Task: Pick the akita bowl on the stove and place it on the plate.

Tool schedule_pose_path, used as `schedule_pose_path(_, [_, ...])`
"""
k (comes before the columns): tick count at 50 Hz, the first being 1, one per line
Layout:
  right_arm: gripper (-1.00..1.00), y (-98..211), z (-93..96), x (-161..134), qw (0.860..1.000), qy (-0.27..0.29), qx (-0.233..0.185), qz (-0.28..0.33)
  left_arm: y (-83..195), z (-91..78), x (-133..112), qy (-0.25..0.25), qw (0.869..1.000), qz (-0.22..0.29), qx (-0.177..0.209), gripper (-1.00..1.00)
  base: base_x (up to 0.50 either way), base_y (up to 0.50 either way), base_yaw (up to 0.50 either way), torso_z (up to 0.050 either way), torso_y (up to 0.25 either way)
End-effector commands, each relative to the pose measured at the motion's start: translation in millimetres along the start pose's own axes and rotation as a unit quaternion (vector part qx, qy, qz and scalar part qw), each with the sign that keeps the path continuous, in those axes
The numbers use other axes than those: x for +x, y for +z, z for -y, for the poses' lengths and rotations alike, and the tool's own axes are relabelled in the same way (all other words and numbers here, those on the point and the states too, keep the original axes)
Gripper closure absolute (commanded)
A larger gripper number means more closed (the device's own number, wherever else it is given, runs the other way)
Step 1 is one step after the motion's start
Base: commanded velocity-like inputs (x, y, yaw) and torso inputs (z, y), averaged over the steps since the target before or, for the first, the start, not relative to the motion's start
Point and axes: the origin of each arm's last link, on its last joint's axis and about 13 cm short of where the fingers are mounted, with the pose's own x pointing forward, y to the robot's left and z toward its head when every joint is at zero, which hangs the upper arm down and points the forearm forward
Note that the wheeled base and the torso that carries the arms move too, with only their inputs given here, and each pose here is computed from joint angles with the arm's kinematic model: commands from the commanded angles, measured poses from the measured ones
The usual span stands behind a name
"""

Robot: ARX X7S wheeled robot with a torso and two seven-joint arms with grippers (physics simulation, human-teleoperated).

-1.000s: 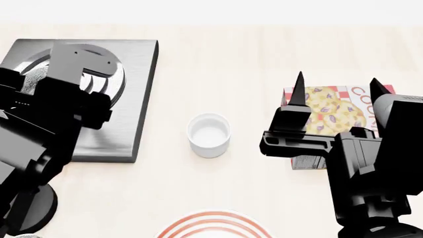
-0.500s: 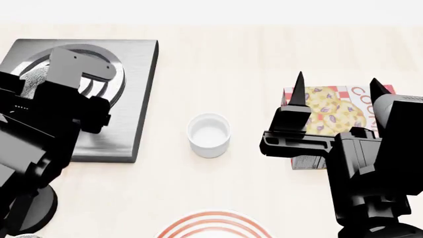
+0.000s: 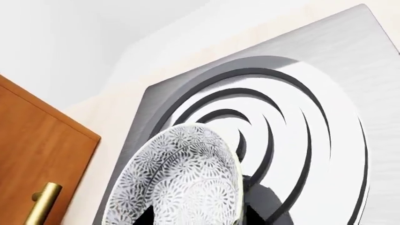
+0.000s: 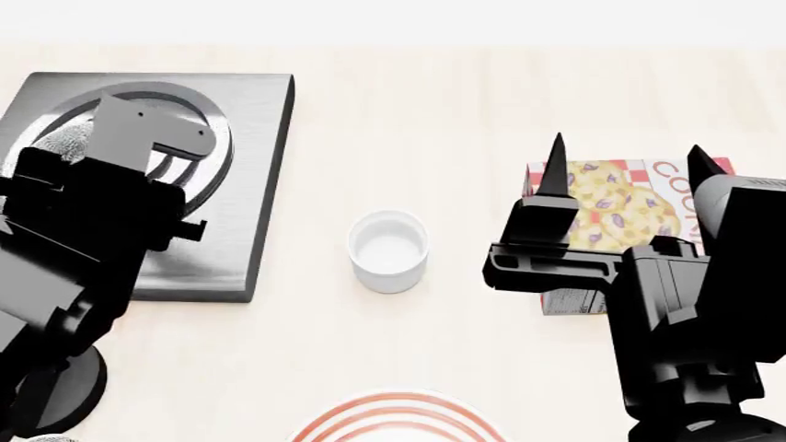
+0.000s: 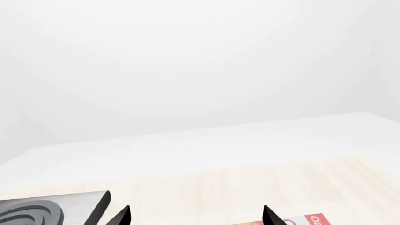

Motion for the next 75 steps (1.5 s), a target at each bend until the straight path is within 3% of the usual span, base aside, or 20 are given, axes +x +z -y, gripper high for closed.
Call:
schedule_pose_path(1, [-1.0,0.5,0.1,0.0,1.0,0.0,0.0,0.0,-1.5,-0.6,1.3,0.002,1.0,0.002,0.004,1.0,0.0,0.0,0.0,0.0,0.0])
schedule_pose_path(18, [-1.0,0.2,0.2,0.4,1.0,0.0,0.0,0.0,-3.2,0.1,0.2,-0.006,1.0,0.002,0.004,1.0,0.0,0.0,0.0,0.0,0.0])
schedule_pose_path(26, [-1.0,0.8,-0.2,0.3,1.0,0.0,0.0,-0.001,5.4,-2.6,2.0,0.009,1.0,0.019,-0.018,1.0,0.0,0.0,0.0,0.0,0.0])
schedule_pose_path(31, [-1.0,0.3,-0.4,0.5,1.0,0.001,0.001,-0.002,33.2,-15.0,4.9,0.036,0.994,0.067,-0.073,1.0,0.0,0.0,0.0,0.0,0.0])
schedule_pose_path(37, [-1.0,0.6,-0.4,0.5,1.0,0.0,0.0,-0.002,75.9,-39.0,-6.0,0.014,0.979,0.167,-0.119,1.0,0.0,0.0,0.0,0.0,0.0])
schedule_pose_path(41, [-1.0,1.0,-0.6,0.3,1.0,0.0,0.0,-0.002,104.7,-57.4,-28.4,-0.014,0.959,0.257,-0.123,1.0,0.0,0.0,0.0,0.0,0.0])
schedule_pose_path(44, [-1.0,1.9,-1.0,-0.1,1.0,0.0,0.0,-0.002,117.7,-66.9,-46.1,-0.038,0.943,0.316,-0.097,1.0,0.0,0.0,0.0,0.0,0.0])
schedule_pose_path(48, [-1.0,2.6,-1.3,-0.5,1.0,0.0,0.0,-0.001,119.6,-71.4,-64.0,-0.073,0.923,0.373,-0.051,1.0,0.0,0.0,0.0,0.0,0.0])
schedule_pose_path(52, [-1.0,2.7,-0.4,0.2,1.0,0.0,0.0,-0.001,109.6,-74.5,-87.2,-0.145,0.889,0.434,0.015,1.0,0.0,0.0,0.0,0.0,0.0])
schedule_pose_path(55, [-1.0,4.1,-0.7,0.0,1.0,-0.001,-0.001,-0.001,99.8,-76.2,-96.2,-0.199,0.875,0.439,0.047,1.0,0.0,0.0,0.0,0.0,0.0])
schedule_pose_path(56, [-1.0,1.8,0.3,0.5,1.0,-0.001,-0.001,-0.001,92.1,-76.2,-100.4,-0.22,0.855,0.462,0.084,1.0,0.0,0.0,0.0,0.0,0.0])
schedule_pose_path(59, [-1.0,0.6,0.8,1.2,1.0,-0.001,-0.001,-0.001,80.8,-77.2,-109.5,-0.264,0.833,0.471,0.119,1.0,0.0,0.0,0.0,0.0,0.0])
schedule_pose_path(60, [-1.0,1.0,0.5,1.1,1.0,-0.001,-0.001,-0.002,74.1,-78.6,-116.9,-0.289,0.816,0.481,0.139,1.0,0.0,0.0,0.0,0.0,0.0])
schedule_pose_path(62, [-1.0,1.1,0.4,0.9,1.0,-0.001,0.0,-0.001,67.7,-81.1,-126.8,-0.318,0.795,0.489,0.168,1.0,0.0,0.0,0.0,0.0,0.0])
schedule_pose_path(67, [-1.0,2.4,-0.4,0.5,1.0,-0.001,0.0,-0.001,61.5,-84.1,-133.1,-0.345,0.768,0.497,0.209,1.0,0.0,0.0,0.0,0.0,0.0])
schedule_pose_path(68, [-1.0,2.0,-0.4,0.6,1.0,0.0,0.0,-0.001,58.5,-85.1,-134.4,-0.354,0.752,0.507,0.229,1.0,0.0,0.0,0.0,0.0,0.0])
schedule_pose_path(71, [-1.0,1.1,-0.2,0.8,1.0,0.0,0.0,-0.002,53.1,-87.7,-137.7,-0.38,0.731,0.504,0.26,1.0,0.0,0.0,0.0,0.0,0.0])
schedule_pose_path(72, [-1.0,1.4,-0.5,0.6,1.0,0.0,0.0,-0.002,49.1,-89.1,-139.5,-0.392,0.714,0.508,0.279,1.0,0.0,0.0,0.0,0.0,0.0])
schedule_pose_path(75, [-1.0,1.6,-0.7,0.5,1.0,0.0,0.0,-0.002,43.4,-90.2,-142.0,-0.405,0.701,0.508,0.295,1.0,0.0,0.0,0.0,0.0,0.0])
